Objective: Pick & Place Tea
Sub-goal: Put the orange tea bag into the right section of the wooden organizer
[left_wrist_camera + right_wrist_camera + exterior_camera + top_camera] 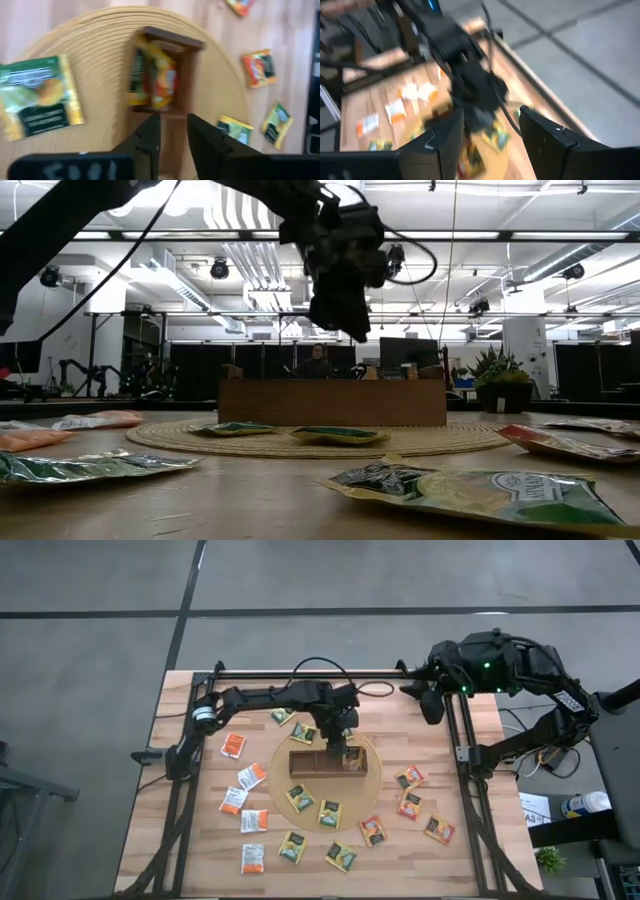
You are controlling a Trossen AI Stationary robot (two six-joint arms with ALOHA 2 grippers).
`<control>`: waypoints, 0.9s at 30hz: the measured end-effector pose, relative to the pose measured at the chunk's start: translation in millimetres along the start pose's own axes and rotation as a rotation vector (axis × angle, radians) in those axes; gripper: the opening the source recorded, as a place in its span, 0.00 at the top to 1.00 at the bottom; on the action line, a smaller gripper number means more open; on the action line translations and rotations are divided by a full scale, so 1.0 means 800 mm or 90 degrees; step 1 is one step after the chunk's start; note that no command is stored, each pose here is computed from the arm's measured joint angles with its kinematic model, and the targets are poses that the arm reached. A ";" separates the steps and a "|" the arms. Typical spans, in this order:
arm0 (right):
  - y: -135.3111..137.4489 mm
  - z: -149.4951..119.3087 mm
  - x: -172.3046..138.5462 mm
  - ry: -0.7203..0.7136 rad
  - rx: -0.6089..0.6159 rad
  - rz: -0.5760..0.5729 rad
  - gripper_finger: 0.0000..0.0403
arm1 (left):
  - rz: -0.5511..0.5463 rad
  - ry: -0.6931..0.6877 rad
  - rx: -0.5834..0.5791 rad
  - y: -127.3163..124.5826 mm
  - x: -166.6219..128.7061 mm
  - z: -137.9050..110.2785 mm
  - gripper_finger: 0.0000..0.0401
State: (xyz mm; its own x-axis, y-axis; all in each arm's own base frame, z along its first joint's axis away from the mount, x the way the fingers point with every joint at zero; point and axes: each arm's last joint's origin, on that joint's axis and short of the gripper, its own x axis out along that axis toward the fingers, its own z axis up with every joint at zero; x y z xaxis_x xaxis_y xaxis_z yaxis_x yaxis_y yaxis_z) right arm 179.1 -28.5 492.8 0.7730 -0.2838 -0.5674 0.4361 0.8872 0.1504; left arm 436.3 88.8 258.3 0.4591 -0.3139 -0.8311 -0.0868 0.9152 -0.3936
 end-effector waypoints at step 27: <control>0.008 -0.159 0.105 0.509 -0.083 -0.006 0.53 | 0.012 -0.336 0.166 -0.108 -0.165 -0.010 0.99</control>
State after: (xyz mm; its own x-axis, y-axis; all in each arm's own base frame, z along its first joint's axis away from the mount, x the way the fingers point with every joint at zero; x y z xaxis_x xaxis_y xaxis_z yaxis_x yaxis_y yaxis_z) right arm 188.2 -0.3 343.1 0.1844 0.0110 -0.9828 0.3454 0.9354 0.0752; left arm 376.3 49.4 398.7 0.8431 -0.1906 -0.5029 0.0910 0.9721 -0.2160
